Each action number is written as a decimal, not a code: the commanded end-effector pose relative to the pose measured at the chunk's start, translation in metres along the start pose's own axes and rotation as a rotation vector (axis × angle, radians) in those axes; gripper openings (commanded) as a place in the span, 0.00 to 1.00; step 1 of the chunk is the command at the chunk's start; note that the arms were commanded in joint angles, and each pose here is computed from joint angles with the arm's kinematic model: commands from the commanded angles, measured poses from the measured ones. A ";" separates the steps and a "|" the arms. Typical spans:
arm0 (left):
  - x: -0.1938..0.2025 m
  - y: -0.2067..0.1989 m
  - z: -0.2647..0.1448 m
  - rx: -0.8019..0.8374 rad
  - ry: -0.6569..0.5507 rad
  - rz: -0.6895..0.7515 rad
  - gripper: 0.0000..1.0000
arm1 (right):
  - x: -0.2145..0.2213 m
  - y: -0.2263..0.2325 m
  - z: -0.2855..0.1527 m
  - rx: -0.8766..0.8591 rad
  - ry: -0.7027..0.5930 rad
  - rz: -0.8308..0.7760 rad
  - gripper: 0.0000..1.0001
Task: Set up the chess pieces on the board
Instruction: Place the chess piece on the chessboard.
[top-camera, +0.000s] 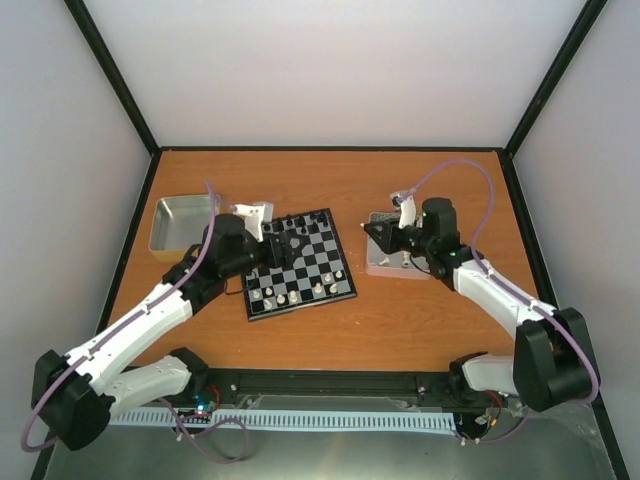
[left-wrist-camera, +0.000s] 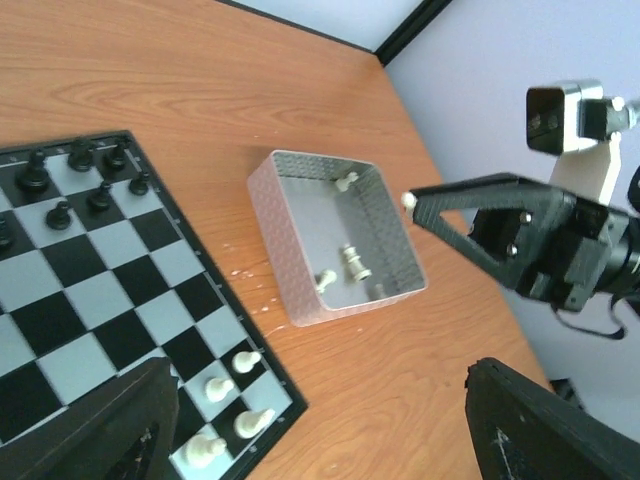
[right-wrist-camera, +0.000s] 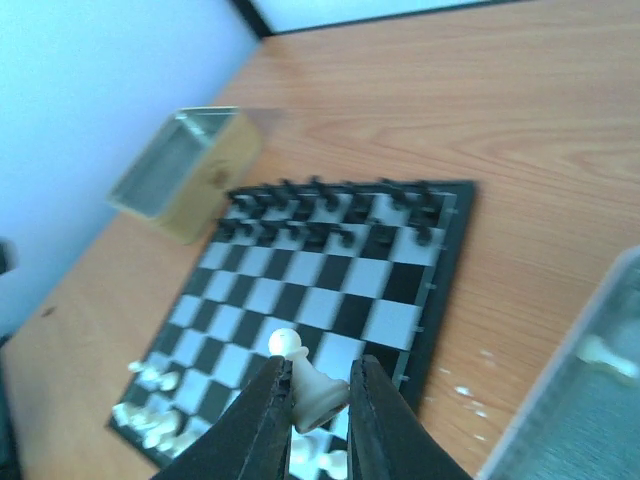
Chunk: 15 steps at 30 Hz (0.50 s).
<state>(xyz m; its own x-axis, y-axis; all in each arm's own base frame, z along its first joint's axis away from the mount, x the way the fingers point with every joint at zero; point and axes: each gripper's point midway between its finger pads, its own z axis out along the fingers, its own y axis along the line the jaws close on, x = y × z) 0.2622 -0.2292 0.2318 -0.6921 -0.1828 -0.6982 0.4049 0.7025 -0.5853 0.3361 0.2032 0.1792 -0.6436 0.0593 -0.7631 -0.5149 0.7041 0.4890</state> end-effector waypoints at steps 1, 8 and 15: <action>-0.029 -0.039 -0.001 0.170 -0.023 -0.086 0.80 | -0.011 0.054 -0.015 -0.276 -0.033 -0.062 0.17; -0.033 -0.063 -0.002 0.271 0.054 -0.157 0.87 | -0.022 0.105 -0.044 -0.474 -0.057 -0.148 0.17; -0.032 -0.087 -0.005 0.388 0.141 -0.236 0.90 | -0.019 0.135 -0.060 -0.612 -0.046 -0.210 0.17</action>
<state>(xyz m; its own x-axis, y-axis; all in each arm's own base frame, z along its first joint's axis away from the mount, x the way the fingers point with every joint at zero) 0.2537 -0.2689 0.2781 -0.8237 -0.2103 -0.5267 0.3950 0.4536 -0.7989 0.2648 0.2456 0.2643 -0.5276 0.0216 -0.8492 -0.8082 0.2952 0.5097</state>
